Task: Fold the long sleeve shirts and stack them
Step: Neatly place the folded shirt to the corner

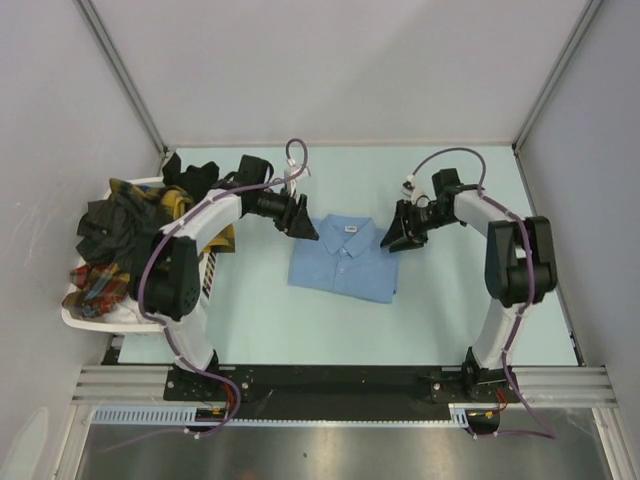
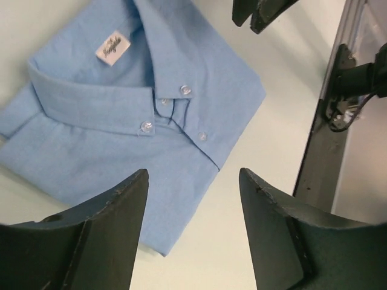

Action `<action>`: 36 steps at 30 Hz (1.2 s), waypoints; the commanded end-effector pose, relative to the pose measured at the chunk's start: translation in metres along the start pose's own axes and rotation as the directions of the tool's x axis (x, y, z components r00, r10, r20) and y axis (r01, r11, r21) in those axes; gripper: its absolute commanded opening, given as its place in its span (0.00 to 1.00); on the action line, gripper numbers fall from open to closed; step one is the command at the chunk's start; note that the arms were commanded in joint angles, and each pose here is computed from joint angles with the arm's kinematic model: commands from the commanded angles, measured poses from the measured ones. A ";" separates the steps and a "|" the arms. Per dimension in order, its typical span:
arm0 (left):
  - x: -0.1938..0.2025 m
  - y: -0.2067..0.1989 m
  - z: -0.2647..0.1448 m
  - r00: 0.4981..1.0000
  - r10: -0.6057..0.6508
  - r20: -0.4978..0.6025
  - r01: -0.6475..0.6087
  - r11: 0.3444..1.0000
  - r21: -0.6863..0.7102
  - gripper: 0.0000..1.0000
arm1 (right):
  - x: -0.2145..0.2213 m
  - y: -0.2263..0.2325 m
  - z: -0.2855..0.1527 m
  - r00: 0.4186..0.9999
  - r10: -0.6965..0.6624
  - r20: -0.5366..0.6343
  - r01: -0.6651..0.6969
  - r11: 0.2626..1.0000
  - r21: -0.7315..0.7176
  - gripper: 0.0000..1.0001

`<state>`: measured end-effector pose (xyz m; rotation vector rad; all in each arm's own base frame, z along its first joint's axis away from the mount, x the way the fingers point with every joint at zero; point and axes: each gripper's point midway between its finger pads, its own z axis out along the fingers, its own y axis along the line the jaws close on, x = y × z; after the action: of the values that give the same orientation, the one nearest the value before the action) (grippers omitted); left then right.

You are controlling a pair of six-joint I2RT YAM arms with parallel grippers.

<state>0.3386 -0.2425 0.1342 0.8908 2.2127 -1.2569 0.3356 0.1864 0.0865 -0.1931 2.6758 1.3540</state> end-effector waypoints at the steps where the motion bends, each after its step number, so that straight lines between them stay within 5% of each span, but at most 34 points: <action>1: -0.019 -0.008 -0.021 0.975 0.218 0.039 -0.210 0.966 -0.150 0.69 | 0.029 -0.027 -0.023 0.994 0.101 0.047 -0.107 0.983 0.151 0.58; 5: -0.041 -0.015 -0.041 0.949 0.305 0.077 -0.277 0.926 -0.257 0.73 | 0.038 -0.057 -0.016 0.960 0.250 0.128 -0.275 0.929 0.249 0.69; 15: -0.033 -0.018 -0.059 0.939 0.338 0.057 -0.301 0.892 -0.337 0.75 | 0.047 -0.079 0.036 0.924 0.343 0.168 -0.377 0.887 0.265 0.59; 20: -0.027 -0.015 -0.063 0.945 0.324 0.047 -0.286 0.886 -0.364 0.75 | 0.042 -0.091 0.049 0.914 0.370 0.165 -0.403 0.876 0.265 0.39; 24: -0.024 -0.014 -0.064 0.948 0.315 0.039 -0.279 0.887 -0.367 0.76 | 0.012 -0.099 0.033 0.933 0.300 0.198 -0.350 0.884 0.310 0.00; 30: -0.014 -0.010 -0.059 0.965 0.263 0.000 -0.247 0.905 -0.347 0.78 | -0.066 -0.129 -0.016 0.968 0.114 0.225 -0.204 0.879 0.431 0.00; 31: -0.012 -0.010 -0.059 0.966 0.257 -0.010 -0.244 0.907 -0.342 0.97 | -0.089 -0.126 -0.031 0.967 0.074 0.243 -0.180 0.874 0.450 0.00; 36: -0.008 0.001 -0.056 0.971 0.233 -0.049 -0.235 0.906 -0.352 0.99 | -0.148 -0.173 -0.090 0.957 -0.061 0.284 -0.119 0.809 0.575 0.00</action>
<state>0.3321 -0.1992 0.1643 0.9528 2.1566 -0.7500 0.4654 0.0960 0.0276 0.1953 2.7194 0.7495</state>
